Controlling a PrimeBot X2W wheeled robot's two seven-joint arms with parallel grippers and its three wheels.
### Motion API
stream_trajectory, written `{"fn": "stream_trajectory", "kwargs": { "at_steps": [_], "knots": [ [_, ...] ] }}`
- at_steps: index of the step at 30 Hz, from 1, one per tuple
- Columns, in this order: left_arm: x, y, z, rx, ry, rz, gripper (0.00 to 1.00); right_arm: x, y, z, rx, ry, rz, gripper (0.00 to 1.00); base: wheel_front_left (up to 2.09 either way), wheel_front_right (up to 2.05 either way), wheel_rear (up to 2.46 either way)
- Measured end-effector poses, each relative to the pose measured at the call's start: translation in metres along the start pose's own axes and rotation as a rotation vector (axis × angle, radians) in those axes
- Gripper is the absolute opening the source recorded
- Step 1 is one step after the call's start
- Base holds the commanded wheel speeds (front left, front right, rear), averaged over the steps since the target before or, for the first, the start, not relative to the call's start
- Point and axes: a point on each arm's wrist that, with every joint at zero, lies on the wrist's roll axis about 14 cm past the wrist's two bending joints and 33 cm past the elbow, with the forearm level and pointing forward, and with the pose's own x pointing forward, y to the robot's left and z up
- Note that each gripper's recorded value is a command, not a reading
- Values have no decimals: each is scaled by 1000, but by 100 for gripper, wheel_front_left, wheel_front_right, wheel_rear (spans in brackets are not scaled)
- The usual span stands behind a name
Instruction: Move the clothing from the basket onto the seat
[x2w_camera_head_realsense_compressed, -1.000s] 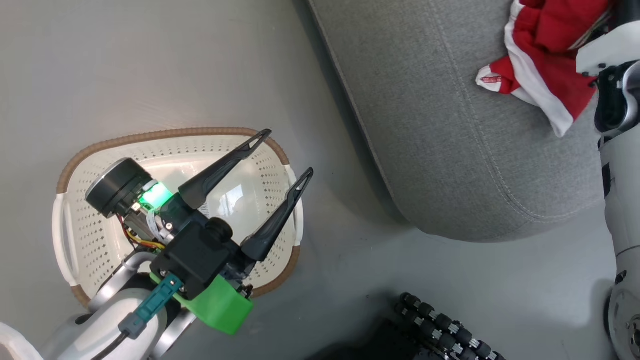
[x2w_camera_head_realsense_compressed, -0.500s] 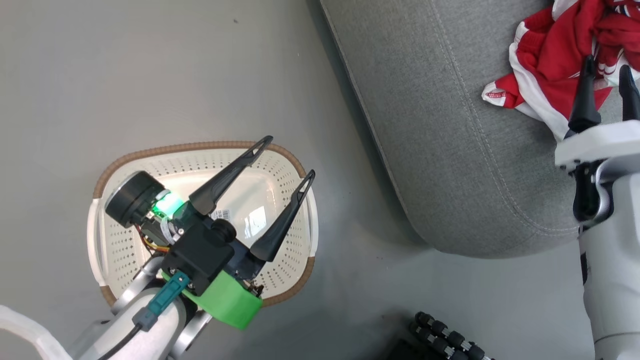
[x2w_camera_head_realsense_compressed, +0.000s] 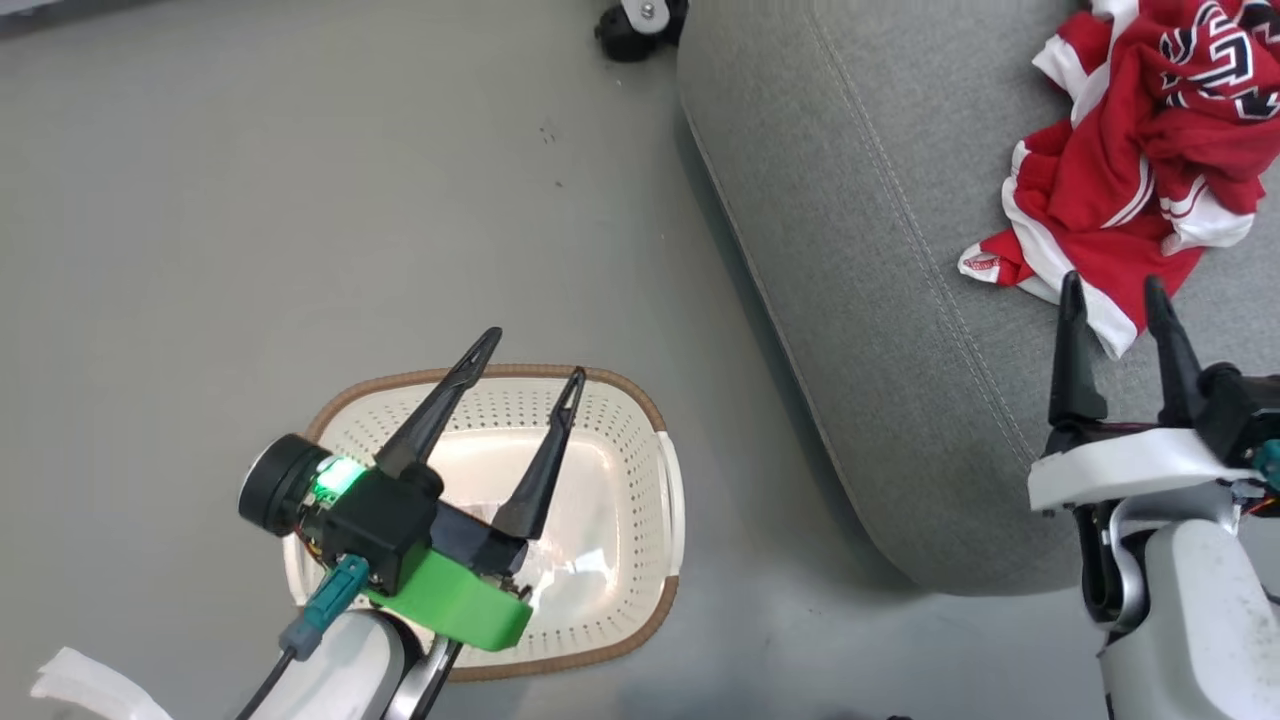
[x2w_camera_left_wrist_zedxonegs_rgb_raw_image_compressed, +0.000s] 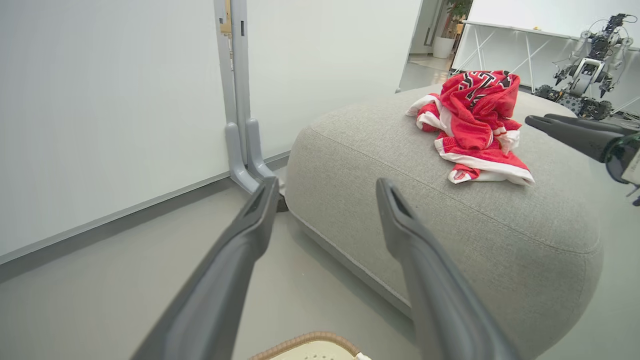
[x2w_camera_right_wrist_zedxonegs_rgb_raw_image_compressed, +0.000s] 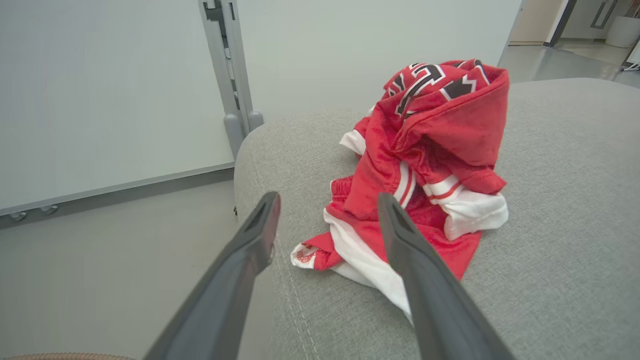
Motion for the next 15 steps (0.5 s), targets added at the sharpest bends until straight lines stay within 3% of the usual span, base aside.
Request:
{"fn": "stream_trajectory", "kwargs": {
  "at_steps": [15],
  "knots": [
    [-90, 90, 52, 94, -76, 498, 100, -27, 116, 30, 57, -65, 340, 100, 0, 0, 0]
  ]
}}
